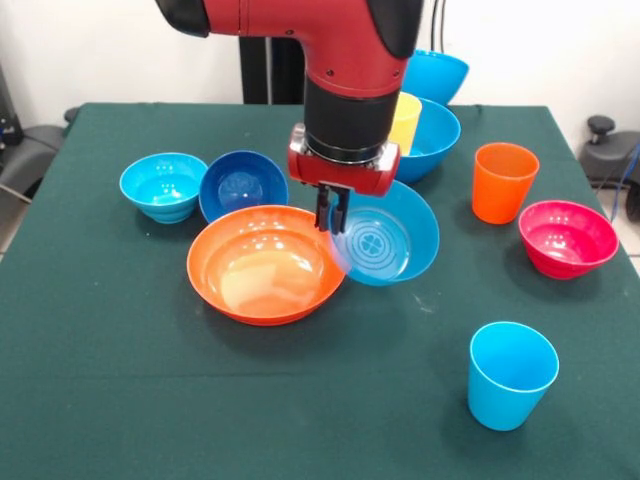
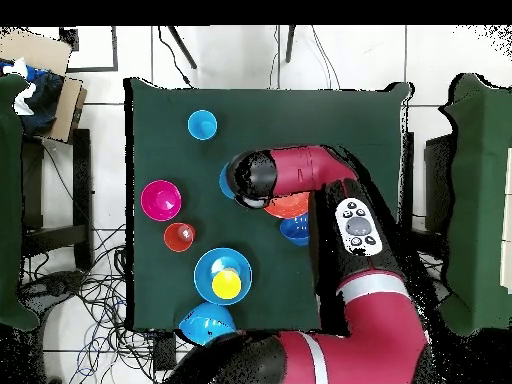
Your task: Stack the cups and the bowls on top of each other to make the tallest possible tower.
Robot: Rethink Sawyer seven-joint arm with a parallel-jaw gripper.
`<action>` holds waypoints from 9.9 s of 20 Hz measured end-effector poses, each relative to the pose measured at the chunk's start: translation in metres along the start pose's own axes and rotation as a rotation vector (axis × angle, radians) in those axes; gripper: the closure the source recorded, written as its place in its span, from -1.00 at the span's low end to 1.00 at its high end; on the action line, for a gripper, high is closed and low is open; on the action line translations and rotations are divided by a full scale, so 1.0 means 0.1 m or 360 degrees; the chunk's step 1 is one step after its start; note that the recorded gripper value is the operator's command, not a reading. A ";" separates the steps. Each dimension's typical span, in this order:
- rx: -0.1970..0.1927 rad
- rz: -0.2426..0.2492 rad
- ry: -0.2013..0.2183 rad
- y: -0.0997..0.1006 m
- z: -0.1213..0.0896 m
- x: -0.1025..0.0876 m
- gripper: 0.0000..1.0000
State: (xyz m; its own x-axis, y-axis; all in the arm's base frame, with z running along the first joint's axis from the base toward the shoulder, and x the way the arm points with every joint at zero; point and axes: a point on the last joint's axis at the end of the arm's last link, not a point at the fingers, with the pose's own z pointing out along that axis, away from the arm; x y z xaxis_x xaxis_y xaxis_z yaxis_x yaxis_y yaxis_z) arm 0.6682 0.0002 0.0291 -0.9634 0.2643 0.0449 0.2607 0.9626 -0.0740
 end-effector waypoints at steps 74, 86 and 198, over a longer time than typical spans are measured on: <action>0.0029 -0.0146 -0.0107 -0.38 0.52 0.32 1.00; 0.0024 -0.0143 -0.0093 -0.37 0.60 0.33 1.00; 0.0067 -0.0154 -0.0247 -0.43 -0.06 0.15 -1.00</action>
State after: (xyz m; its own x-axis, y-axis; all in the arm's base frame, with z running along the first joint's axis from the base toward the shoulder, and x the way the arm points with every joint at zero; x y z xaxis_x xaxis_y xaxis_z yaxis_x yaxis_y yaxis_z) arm 0.6426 -0.0371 0.0388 -0.9828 0.1551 -0.1000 0.1665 0.9789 -0.1183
